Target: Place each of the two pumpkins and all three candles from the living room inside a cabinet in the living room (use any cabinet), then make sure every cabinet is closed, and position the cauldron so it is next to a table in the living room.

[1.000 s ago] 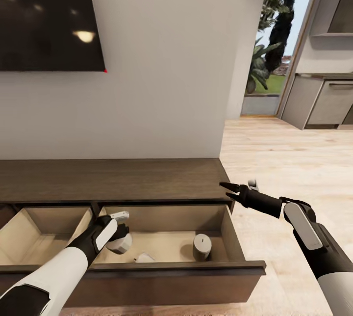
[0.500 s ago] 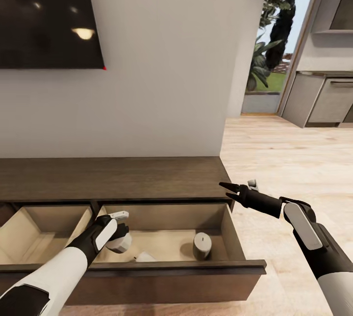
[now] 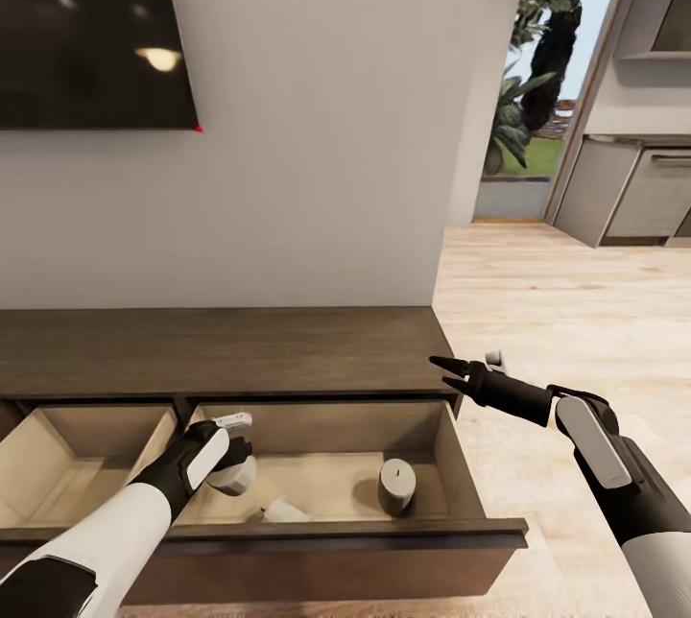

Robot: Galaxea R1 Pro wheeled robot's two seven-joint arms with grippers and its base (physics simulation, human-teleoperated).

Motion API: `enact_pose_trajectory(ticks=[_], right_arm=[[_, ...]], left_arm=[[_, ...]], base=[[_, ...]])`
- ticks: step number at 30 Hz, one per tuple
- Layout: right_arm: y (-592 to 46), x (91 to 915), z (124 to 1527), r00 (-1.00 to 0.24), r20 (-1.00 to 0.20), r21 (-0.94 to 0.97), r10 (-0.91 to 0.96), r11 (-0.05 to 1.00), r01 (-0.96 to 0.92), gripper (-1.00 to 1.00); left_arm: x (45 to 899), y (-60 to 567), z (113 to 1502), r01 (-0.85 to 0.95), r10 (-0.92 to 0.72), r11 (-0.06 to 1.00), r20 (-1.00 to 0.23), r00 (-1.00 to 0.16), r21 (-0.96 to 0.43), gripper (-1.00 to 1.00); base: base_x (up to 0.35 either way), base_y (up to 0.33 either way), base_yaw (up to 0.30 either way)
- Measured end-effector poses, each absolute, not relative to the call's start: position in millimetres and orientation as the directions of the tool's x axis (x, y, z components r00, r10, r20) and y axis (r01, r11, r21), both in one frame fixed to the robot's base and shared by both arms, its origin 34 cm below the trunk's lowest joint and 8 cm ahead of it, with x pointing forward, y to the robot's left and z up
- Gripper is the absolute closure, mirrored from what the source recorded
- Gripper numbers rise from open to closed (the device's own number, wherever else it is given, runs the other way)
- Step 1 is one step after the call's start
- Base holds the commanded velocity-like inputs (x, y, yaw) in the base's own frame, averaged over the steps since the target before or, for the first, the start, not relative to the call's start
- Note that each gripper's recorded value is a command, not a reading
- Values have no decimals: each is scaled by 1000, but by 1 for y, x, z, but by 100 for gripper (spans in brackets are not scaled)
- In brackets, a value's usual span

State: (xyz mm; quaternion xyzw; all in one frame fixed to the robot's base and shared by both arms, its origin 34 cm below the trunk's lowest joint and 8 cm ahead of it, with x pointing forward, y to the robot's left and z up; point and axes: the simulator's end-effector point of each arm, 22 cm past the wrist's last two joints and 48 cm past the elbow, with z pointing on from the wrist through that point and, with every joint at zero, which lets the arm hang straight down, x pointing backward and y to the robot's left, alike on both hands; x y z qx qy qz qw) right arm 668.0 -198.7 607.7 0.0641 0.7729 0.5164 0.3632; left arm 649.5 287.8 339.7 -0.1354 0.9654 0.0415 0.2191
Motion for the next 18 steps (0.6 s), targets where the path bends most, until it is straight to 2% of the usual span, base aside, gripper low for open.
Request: enact_pose_trajectory(ticks=[17, 18], right_arm=[[-199, 671, 591, -742, -474, 853, 475, 457, -252, -100], [-199, 671, 591, -742, -474, 853, 475, 458, -252, -100]], left_arm=[[645, 288, 323, -282, -247, 959, -409, -878, 25, 100], [645, 288, 323, -282, -247, 959, -409, -878, 25, -100]], base=[[0, 0, 0], [0, 0, 0]])
